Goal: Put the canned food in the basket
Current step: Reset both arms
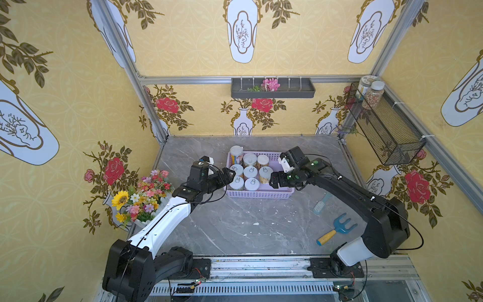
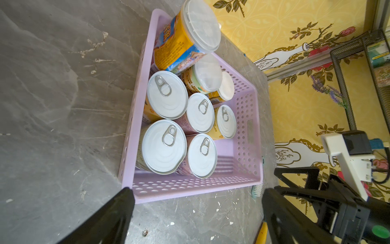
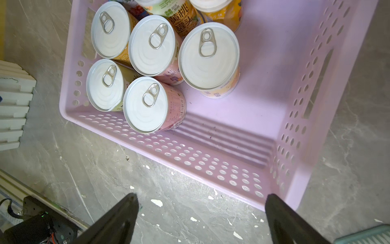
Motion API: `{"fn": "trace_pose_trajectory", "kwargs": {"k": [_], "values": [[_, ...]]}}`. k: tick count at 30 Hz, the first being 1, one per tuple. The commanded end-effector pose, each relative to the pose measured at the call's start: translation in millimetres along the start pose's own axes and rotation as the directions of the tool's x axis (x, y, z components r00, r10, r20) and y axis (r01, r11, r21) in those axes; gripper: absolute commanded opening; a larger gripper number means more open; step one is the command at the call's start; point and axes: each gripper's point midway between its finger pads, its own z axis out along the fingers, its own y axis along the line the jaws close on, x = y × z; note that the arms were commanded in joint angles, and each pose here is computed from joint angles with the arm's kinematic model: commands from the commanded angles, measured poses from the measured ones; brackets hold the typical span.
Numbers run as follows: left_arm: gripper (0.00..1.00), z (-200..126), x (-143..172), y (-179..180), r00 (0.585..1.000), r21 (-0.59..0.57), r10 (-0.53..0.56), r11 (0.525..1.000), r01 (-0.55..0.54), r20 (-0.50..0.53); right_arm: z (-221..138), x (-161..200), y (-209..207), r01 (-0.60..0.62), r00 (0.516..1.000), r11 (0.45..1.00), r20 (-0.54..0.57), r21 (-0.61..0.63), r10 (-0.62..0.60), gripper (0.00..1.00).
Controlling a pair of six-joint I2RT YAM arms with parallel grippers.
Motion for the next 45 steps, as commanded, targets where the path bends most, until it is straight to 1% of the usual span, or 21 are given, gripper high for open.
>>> {"fn": "trace_pose_trajectory", "kwargs": {"k": [1,4,5,6,9,11,13,16,19,22,24,26,29,31,33,35,39,41,45], "values": [[1.0,-5.5,-22.7,-0.1,0.993,0.002,0.055,0.998,-0.056,0.105,-10.7,-10.3,-15.7,-0.032,0.994,0.999,0.105,0.043,0.027,0.97],[1.0,-16.3,-43.6,3.4,0.96,-0.03,0.132,0.991,-0.129,0.247,-24.6,-18.0,-42.8,-0.102,0.972,0.993,0.216,0.057,0.088,0.97],[1.0,-21.1,-47.8,1.5,0.94,-0.024,0.169,0.985,-0.169,0.295,-30.0,-21.9,-55.7,-0.137,0.962,0.988,0.248,0.076,0.115,0.97],[1.0,-26.0,-51.0,1.5,0.917,-0.025,0.204,0.978,-0.208,0.341,-33.9,-24.1,-64.7,-0.146,0.956,0.985,0.271,0.093,0.116,0.97],[1.0,-39.8,-56.2,6.3,0.846,-0.062,0.295,0.952,-0.299,0.445,-45.4,-31.4,-88.8,-0.152,0.936,0.968,0.344,0.201,0.076,0.97],[1.0,-46.2,-58.0,9.7,0.808,-0.09,0.343,0.935,-0.344,0.479,-51.5,-38.7,-105.1,-0.175,0.921,0.955,0.383,0.241,0.072,0.97],[1.0,-50.2,-59.8,12.9,0.774,-0.115,0.386,0.917,-0.382,0.502,-54.7,-46.9,-120.6,-0.197,0.907,0.948,0.413,0.249,0.08,0.97],[1.0,-53.3,-68.6,24.2,0.736,-0.184,0.421,0.905,-0.385,0.531,-59.1,-58.7,-143.2,-0.225,0.887,0.945,0.452,0.238,0.097,0.97],[1.0,-51.6,-79.8,43.3,0.709,-0.3,0.476,0.879,-0.37,0.521,-63.9,-67.5,-166.7,-0.236,0.867,0.938,0.49,0.255,0.085,0.97],[1.0,-47.8,-88.0,64.9,0.692,-0.401,0.526,0.844,-0.355,0.494,-65.8,-71.9,-187.6,-0.213,0.846,0.928,0.533,0.306,0.018,0.97],[1.0,-44.6,-90.5,76.4,0.681,-0.447,0.555,0.821,-0.355,0.479,-61.9,-69.5,-200.1,-0.216,0.836,0.921,0.548,0.323,0.004,0.97],[1.0,-42.2,-92.4,87.4,0.674,-0.477,0.565,0.81,-0.341,0.476,-54.4,-65.8,-211.6,-0.222,0.837,0.912,0.547,0.344,-0.003,0.97],[1.0,-37.1,-90.6,96.5,0.663,-0.473,0.564,0.813,-0.341,0.493,-38.5,-55.7,-221.0,-0.202,0.856,0.905,0.516,0.375,-0.023,0.97],[1.0,-30.8,-86.4,101.4,0.666,-0.465,0.564,0.814,-0.348,0.488,-29.3,-48.6,-227.8,-0.204,0.862,0.898,0.507,0.389,-0.024,0.97],[1.0,-26.5,-84.1,106.4,0.672,-0.459,0.557,0.819,-0.345,0.488,-22.2,-42.6,-230.7,-0.2,0.863,0.898,0.504,0.393,-0.028,0.97],[1.0,-24.7,-83.3,104.1,0.659,-0.431,0.554,0.827,-0.362,0.509,-15.9,-36.5,-232.9,-0.188,0.863,0.897,0.503,0.399,-0.043,0.97],[1.0,-20.5,-83.8,107.2,0.659,-0.419,0.556,0.827,-0.375,0.507,-7.2,-26.8,-237.8,-0.175,0.864,0.896,0.5,0.408,-0.059,0.97],[1.0,-24.0,-84.7,102.0,0.649,-0.409,0.558,0.827,-0.386,0.516,-4.5,-24.7,-239.4,-0.178,0.857,0.898,0.511,0.403,-0.06,0.97],[1.0,-40.2,-72.2,99.3,0.676,-0.402,0.55,0.831,-0.385,0.491,0.9,-20.6,-236.9,-0.165,0.86,0.911,0.507,0.378,-0.055,0.97]]}}
